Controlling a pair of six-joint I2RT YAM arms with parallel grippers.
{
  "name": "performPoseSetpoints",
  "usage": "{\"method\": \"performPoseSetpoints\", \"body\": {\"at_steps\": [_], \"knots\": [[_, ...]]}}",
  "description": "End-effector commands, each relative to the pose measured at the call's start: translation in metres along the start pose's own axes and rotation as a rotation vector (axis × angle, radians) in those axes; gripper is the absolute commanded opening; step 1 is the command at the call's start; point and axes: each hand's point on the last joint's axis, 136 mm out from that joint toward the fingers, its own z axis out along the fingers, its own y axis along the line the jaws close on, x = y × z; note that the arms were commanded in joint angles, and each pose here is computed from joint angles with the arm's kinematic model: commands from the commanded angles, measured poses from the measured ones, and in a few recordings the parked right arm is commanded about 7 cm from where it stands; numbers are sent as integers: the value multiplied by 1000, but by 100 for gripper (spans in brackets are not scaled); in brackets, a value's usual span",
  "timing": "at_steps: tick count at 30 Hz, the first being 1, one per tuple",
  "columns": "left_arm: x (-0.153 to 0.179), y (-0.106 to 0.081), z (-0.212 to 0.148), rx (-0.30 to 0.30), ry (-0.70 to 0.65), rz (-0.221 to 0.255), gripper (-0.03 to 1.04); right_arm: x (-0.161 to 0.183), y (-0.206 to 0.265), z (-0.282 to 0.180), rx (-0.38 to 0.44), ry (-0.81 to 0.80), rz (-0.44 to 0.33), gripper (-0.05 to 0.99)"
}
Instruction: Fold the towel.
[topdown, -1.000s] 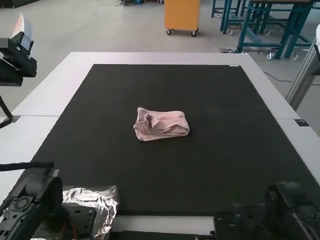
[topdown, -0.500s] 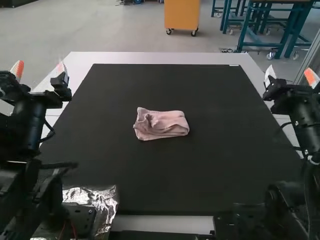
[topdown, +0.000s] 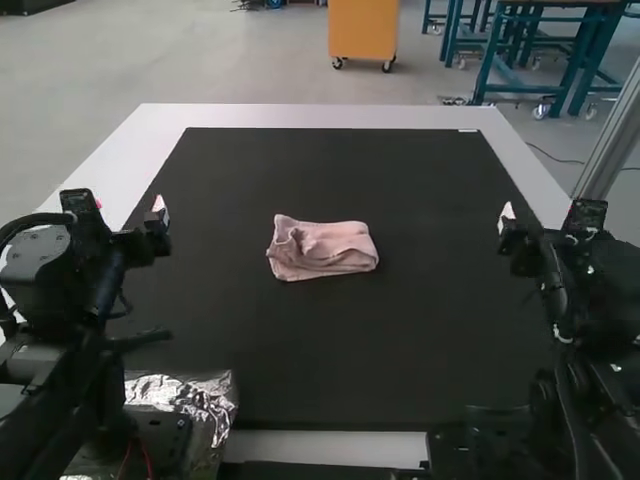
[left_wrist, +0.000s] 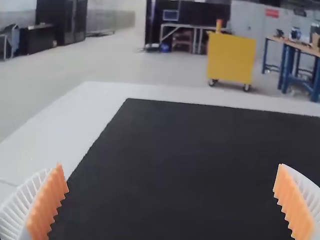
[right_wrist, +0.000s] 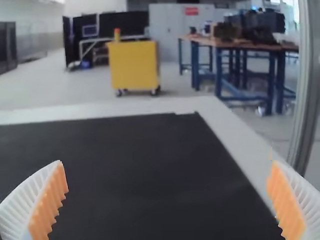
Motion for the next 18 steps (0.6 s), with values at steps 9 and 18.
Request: {"method": "performPoseSetpoints", "body": {"at_steps": [9, 18], "knots": [[12, 0, 0, 5, 43, -160, 97, 23, 7, -1, -46, 86, -50, 91], [12, 0, 0, 3, 43, -160, 97, 23, 8, -1, -49, 86, -50, 91]]}}
